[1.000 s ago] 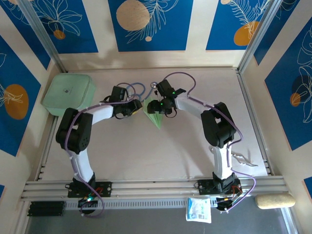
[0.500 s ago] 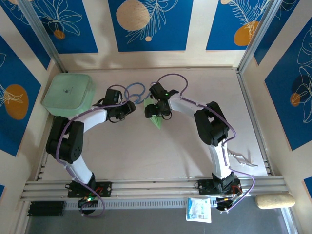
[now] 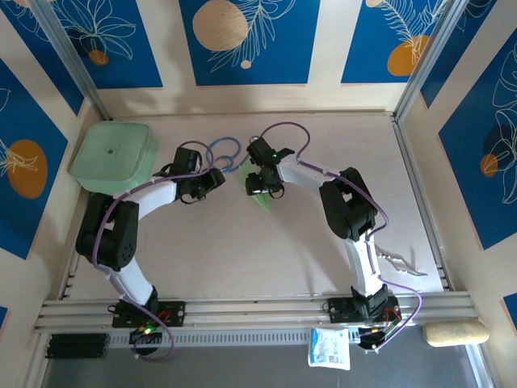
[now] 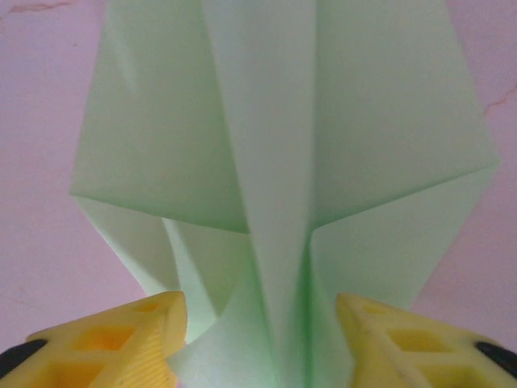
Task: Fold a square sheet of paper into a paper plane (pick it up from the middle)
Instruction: Move a paper plane to the center of the table.
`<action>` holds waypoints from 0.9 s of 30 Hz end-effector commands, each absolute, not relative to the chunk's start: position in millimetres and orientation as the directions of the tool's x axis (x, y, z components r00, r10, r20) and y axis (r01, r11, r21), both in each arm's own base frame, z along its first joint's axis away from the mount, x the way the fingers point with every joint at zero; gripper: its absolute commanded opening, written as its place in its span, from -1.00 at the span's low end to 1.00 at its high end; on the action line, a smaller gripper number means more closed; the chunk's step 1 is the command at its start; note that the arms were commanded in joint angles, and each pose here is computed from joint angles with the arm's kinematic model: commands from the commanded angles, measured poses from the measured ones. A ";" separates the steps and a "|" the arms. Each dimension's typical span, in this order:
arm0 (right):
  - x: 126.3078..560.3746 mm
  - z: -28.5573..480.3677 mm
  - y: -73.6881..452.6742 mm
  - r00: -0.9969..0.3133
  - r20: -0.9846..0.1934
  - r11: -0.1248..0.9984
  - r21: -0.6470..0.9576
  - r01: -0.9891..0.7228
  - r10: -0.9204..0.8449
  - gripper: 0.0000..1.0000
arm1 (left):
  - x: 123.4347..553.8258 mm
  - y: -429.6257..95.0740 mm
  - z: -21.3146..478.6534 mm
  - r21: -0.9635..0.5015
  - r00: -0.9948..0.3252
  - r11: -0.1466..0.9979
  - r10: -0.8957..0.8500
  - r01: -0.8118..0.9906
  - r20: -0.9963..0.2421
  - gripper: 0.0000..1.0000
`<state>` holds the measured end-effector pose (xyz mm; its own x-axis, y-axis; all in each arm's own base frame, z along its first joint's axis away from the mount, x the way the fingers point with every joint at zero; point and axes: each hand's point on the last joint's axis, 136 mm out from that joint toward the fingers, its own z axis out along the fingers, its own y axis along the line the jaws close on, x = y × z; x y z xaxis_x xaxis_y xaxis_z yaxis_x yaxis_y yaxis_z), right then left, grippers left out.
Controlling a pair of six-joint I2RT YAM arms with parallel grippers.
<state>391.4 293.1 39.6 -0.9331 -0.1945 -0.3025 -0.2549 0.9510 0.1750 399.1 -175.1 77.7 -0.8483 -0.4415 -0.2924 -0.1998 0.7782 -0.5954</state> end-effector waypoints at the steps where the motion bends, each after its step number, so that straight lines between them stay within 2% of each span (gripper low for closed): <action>1: 391.1 38.0 295.6 -0.938 -0.285 0.951 0.178 -0.253 -0.197 -0.06 | 396.8 -166.6 81.1 -0.584 -0.842 0.786 -0.445 -0.203 -0.306 0.12; 7: 392.3 32.2 292.8 -0.944 -0.267 0.958 0.157 -0.240 -0.193 -0.29 | 397.0 -166.8 81.3 -0.587 -0.842 0.784 -0.444 -0.201 -0.305 0.14; 18: 395.6 34.3 285.8 -0.945 -0.278 0.970 0.117 -0.211 -0.172 -0.36 | 395.8 -168.1 80.4 -0.589 -0.846 0.783 -0.440 -0.197 -0.301 0.15; 27: 400.6 37.5 275.6 -0.950 -0.286 0.985 0.073 -0.153 -0.127 -0.62 | 396.1 -169.4 80.5 -0.596 -0.847 0.779 -0.439 -0.194 -0.298 0.18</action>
